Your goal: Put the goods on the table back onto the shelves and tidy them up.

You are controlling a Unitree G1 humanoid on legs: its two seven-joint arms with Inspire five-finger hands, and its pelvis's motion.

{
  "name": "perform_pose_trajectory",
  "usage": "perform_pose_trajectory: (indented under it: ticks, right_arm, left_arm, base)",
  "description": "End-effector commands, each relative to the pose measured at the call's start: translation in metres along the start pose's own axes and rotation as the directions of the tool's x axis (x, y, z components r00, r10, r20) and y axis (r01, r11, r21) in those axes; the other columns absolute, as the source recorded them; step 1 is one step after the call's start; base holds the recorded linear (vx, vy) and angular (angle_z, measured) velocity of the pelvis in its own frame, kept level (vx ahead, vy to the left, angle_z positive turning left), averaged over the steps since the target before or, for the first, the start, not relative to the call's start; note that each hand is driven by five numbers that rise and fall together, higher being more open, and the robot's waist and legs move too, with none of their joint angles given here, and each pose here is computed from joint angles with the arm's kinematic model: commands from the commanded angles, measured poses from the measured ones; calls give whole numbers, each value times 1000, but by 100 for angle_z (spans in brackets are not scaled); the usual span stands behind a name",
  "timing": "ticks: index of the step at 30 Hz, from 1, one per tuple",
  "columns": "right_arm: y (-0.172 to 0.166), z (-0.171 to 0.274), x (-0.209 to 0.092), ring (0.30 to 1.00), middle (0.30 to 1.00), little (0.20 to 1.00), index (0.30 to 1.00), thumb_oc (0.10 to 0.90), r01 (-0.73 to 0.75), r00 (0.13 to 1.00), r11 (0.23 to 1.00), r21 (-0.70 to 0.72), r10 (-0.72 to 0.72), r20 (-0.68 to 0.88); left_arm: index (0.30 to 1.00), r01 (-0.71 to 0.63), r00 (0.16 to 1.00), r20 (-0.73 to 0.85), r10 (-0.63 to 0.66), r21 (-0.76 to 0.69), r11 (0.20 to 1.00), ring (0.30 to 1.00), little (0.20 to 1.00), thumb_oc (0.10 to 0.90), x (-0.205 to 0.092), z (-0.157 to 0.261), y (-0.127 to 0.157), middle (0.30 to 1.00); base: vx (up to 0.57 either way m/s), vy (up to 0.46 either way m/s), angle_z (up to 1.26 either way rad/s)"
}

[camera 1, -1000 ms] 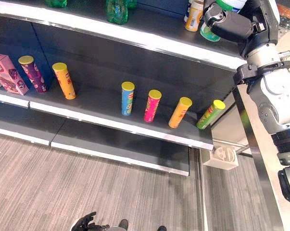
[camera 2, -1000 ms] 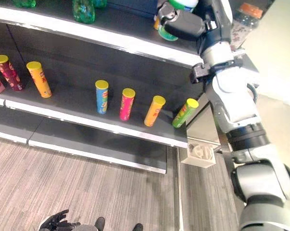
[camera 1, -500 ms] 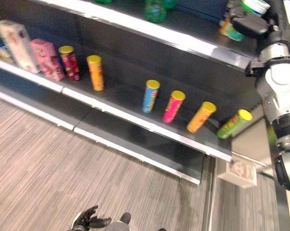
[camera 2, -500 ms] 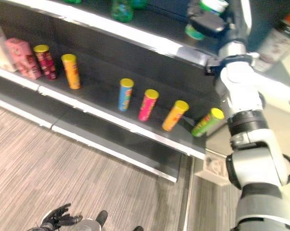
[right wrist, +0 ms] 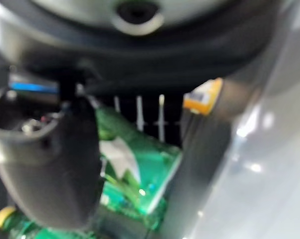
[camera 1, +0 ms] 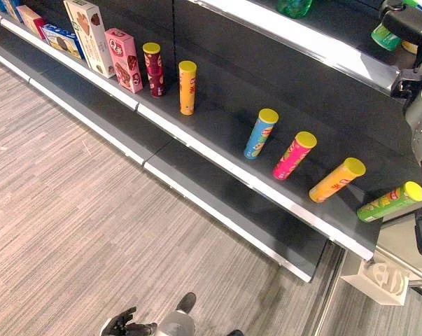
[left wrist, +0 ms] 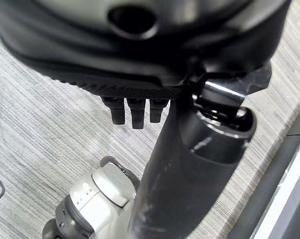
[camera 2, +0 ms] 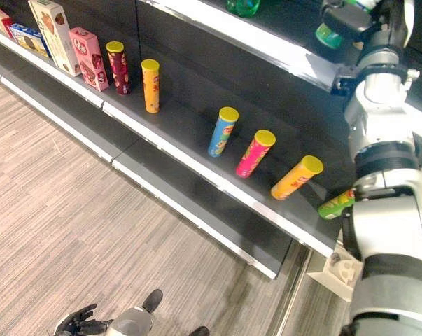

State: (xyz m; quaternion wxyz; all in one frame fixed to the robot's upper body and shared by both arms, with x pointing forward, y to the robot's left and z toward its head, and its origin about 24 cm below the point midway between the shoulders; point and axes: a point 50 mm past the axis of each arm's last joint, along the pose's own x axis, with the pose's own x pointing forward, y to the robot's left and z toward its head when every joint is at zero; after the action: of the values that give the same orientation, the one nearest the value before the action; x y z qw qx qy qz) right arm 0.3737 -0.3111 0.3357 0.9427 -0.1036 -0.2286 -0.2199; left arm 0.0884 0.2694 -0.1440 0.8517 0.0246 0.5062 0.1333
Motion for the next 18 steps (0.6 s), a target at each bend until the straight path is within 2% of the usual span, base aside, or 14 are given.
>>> perform_pose_trajectory:
  ticks: [1, 7, 18]
  right_arm:
    - [-31, 82, 6, 300, 300, 300, 300, 400, 94, 948, 995, -14, -85, 306]
    - [-35, 83, 4, 300, 300, 300, 300, 400, 102, 944, 995, -14, -92, 317]
    - [-23, 73, 3, 300, 300, 300, 300, 400, 71, 952, 993, -99, -38, 303]
  left_arm:
    - [900, -48, 999, 20, 47, 77, 996, 900, 900, 800, 0, 6, 18, 900]
    - [900, -49, 998, 29, 47, 78, 996, 900, 900, 800, -1, 7, 19, 900]
    - [900, -49, 998, 32, 47, 85, 995, 900, 900, 800, -1, 7, 20, 900]
  base:
    - [0, 0, 0]
    - [3, -4, 1]
    - [-2, -1, -2]
